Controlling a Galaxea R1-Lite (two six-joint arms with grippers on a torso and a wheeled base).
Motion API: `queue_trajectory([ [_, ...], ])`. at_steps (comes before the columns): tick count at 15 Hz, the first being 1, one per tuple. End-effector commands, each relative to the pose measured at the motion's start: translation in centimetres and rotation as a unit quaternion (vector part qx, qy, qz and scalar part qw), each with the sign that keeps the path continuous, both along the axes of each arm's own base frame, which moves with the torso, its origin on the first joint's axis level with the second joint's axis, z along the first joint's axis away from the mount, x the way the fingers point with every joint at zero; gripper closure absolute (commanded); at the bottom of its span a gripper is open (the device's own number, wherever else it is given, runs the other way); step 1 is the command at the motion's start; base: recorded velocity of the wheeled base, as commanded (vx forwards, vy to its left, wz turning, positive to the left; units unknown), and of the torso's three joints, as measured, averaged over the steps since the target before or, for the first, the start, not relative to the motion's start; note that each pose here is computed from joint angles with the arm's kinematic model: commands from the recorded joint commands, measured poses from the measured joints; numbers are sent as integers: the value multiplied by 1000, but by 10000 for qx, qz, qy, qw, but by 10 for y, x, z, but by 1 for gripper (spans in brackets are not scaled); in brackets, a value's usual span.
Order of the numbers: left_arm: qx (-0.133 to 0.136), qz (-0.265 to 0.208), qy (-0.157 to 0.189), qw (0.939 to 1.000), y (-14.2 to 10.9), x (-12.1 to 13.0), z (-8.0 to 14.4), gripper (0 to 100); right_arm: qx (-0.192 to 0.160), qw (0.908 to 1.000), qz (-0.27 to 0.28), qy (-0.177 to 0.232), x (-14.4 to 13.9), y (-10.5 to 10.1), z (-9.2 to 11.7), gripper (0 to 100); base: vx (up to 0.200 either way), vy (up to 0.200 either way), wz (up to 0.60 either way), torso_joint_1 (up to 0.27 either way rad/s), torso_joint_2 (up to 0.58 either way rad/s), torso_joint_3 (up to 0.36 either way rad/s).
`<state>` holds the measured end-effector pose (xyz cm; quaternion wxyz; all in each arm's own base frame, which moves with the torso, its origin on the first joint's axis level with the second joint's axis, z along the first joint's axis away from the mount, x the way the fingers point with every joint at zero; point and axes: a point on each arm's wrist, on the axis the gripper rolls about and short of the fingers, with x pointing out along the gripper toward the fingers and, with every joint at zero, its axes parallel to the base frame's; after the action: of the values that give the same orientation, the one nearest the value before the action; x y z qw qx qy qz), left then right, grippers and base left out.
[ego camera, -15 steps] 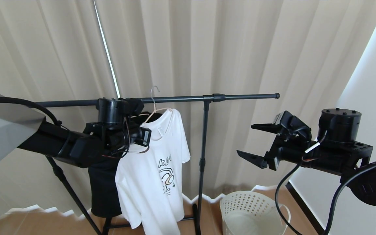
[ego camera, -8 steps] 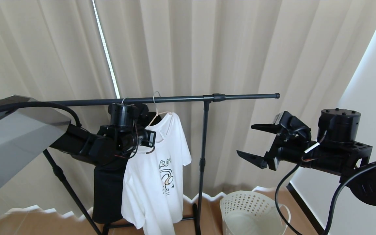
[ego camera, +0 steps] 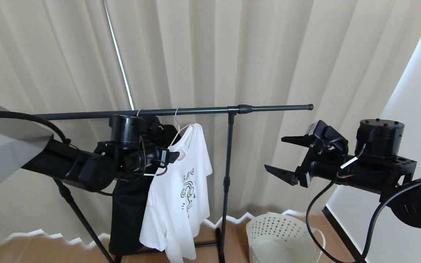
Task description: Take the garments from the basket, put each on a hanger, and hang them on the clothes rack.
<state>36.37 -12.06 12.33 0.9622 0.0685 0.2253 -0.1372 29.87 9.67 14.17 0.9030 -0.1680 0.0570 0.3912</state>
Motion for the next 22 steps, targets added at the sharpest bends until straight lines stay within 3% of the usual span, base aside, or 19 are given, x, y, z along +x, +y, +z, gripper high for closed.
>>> queue_trajectory([
  [1,-223,-96,-551,9982,21,-66,56,0,345,9993,-110,-40,-5,1,18,0,0,0,0,0,0,0],
  [3,-356,-104,-950,9948,37,-113,83,0,1024,9937,-458,53,-15,1,46,0,0,0,0,0,0,0],
  [4,-389,-101,-1154,9925,49,-148,90,0,1316,9876,-846,-90,-25,1,64,0,0,0,0,0,0,0],
  [6,-101,-204,-1275,9916,69,-206,75,0,1477,9722,-1712,-603,-46,-9,91,0,0,0,0,0,0,0],
  [7,85,-240,-1168,9928,76,-226,58,0,1540,9696,-1789,-650,-60,-11,97,0,0,0,0,0,0,0],
  [9,269,-339,-857,9954,87,-263,19,0,1315,9713,-1976,-156,-104,-21,68,0,0,0,0,0,0,0],
  [11,274,-591,-639,9958,96,-297,-15,0,1146,9686,-2206,-1,-160,-44,36,0,0,0,0,0,0,0],
  [13,149,-710,-566,9958,100,-310,-19,0,1116,9688,-2212,44,-190,-55,20,0,0,0,0,0,0,0],
  [14,42,-776,-243,9967,105,-327,-29,0,1000,9678,-2303,177,-214,-64,2,0,0,0,0,0,0,0],
  [15,33,-837,-169,9963,107,-333,-33,0,954,9674,-2333,236,-220,-67,-5,0,0,0,0,0,0,0],
  [16,-42,-1125,110,9936,115,-356,-48,0,802,9671,-2373,454,-240,-75,-23,0,0,0,0,0,0,0],
  [18,-156,-985,-234,9947,118,-365,-46,0,686,9644,-2484,595,-262,-84,-35,0,0,0,0,0,0,0],
  [20,10,-301,-445,9986,120,-367,-46,0,488,9549,-2852,661,-272,-89,-44,0,0,0,0,0,0,0],
  [21,4,271,-742,9969,121,-371,-46,0,305,9450,-3165,767,-279,-93,-52,0,0,0,0,0,0,0],
  [22,-5,722,-1098,9913,120,-377,-47,0,323,9403,-3329,632,-285,-97,-55,0,0,0,0,0,0,0],
])
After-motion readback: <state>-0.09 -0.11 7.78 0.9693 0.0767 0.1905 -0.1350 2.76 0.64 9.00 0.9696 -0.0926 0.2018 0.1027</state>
